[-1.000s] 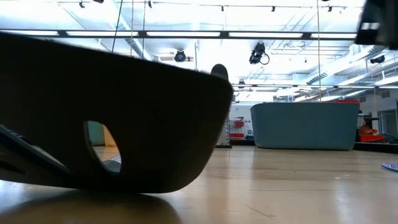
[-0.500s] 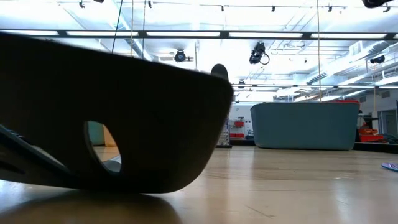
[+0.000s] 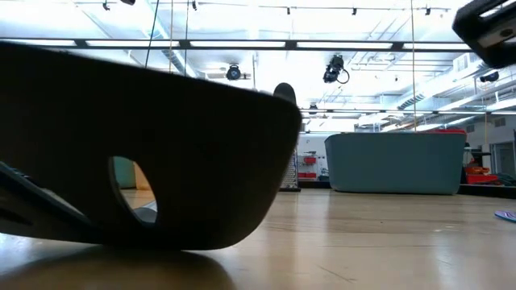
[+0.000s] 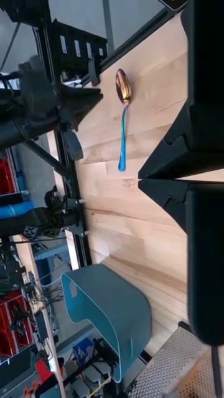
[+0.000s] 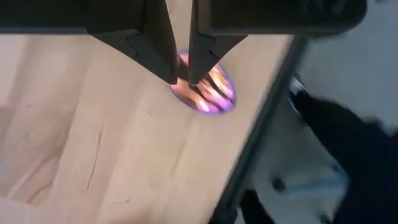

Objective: Pick & Place Kitchen Items
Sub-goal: Put the blue spoon into the orange bin

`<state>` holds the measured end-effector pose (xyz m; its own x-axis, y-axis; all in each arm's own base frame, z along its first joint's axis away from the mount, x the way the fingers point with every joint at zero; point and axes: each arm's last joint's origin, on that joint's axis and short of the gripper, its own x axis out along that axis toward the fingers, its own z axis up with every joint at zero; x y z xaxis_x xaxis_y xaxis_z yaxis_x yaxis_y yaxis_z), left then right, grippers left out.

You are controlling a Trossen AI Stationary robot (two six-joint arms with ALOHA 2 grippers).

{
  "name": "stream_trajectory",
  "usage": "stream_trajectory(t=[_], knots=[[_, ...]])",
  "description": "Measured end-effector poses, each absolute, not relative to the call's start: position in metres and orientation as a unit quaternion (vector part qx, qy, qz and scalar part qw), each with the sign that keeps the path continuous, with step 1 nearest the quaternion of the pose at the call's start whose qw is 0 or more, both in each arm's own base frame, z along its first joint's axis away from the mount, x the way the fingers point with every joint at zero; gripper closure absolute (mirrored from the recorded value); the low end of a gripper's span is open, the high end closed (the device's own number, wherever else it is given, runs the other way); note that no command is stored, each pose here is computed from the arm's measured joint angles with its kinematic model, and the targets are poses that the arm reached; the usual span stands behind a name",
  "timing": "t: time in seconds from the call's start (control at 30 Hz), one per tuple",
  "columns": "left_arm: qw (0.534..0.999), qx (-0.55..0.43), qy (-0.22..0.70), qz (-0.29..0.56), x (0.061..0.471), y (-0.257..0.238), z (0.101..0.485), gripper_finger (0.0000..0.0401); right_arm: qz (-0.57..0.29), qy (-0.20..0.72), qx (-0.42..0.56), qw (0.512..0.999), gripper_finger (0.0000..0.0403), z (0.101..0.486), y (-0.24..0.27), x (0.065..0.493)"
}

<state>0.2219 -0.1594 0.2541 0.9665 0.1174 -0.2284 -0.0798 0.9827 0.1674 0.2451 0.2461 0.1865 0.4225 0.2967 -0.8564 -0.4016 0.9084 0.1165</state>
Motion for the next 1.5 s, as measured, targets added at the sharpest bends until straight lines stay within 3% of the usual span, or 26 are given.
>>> stream_trajectory(t=[0.47, 0.77, 1.23, 1.5], knots=[[0.988, 0.072, 0.121, 0.069, 0.228, -0.151, 0.254, 0.0387, 0.278, 0.473, -0.197, 0.812, 0.0353, 0.184, 0.238, 0.247], [0.988, 0.062, 0.120, 0.070, 0.228, -0.150, 0.254, 0.0387, 0.259, 0.481, -0.211, 0.811, 0.0349, 0.183, 0.236, 0.246], [0.989, 0.046, 0.119, 0.072, 0.228, -0.150, 0.254, 0.0387, 0.270, 0.506, -0.213, 0.791, 0.0246, 0.167, 0.239, 0.248], [0.989, 0.046, 0.119, 0.073, 0.228, -0.150, 0.254, 0.0387, 0.271, 0.504, -0.222, 0.790, 0.0213, 0.165, 0.239, 0.248]])
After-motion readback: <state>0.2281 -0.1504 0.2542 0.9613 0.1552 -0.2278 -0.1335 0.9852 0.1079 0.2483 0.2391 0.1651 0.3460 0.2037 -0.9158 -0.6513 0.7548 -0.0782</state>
